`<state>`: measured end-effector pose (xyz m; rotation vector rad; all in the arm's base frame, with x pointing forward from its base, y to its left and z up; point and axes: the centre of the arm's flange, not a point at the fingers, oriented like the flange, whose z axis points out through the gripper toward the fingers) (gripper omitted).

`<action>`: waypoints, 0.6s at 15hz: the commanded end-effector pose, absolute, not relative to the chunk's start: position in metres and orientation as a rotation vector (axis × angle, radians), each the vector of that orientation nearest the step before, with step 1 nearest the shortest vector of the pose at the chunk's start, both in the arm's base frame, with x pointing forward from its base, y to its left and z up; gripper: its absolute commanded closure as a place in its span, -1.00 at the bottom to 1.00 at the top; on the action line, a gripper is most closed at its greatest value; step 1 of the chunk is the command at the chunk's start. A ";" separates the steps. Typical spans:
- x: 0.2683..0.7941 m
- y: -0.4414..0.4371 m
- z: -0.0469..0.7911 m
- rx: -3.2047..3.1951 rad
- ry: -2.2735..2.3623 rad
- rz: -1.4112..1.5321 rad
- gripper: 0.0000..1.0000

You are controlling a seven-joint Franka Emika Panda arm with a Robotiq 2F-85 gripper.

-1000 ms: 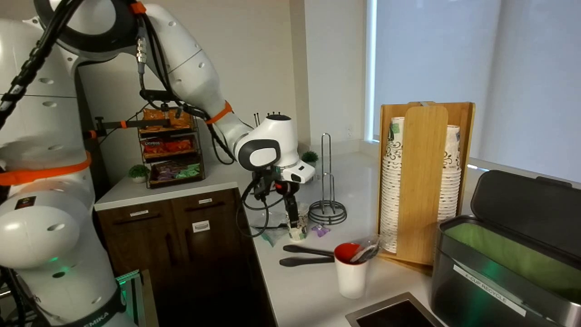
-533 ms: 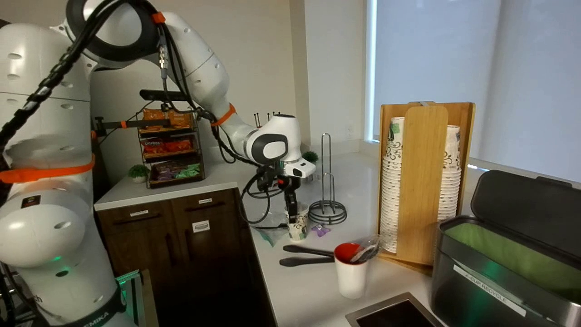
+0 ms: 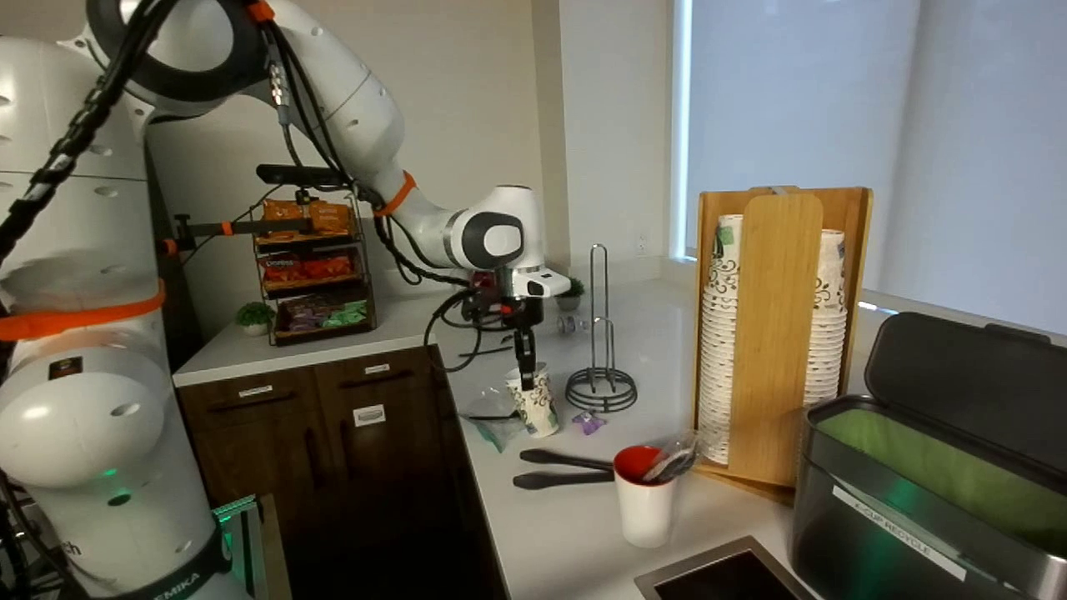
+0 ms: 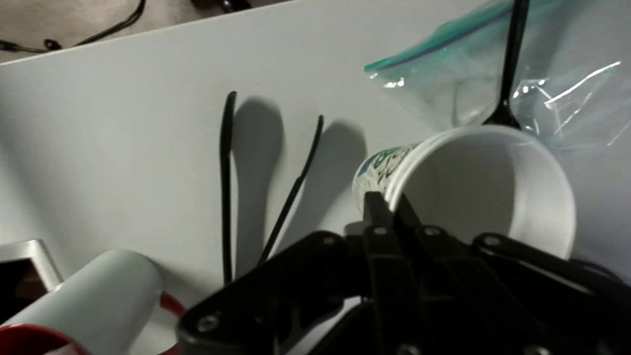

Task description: Put the cup on the paper towel holder

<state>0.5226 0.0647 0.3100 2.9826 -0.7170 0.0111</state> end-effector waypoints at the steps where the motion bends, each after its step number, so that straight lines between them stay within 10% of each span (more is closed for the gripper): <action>1: 0.474 0.075 0.354 2.817 -0.699 0.144 0.97; 9: 0.435 0.101 0.437 2.515 -0.986 0.589 0.97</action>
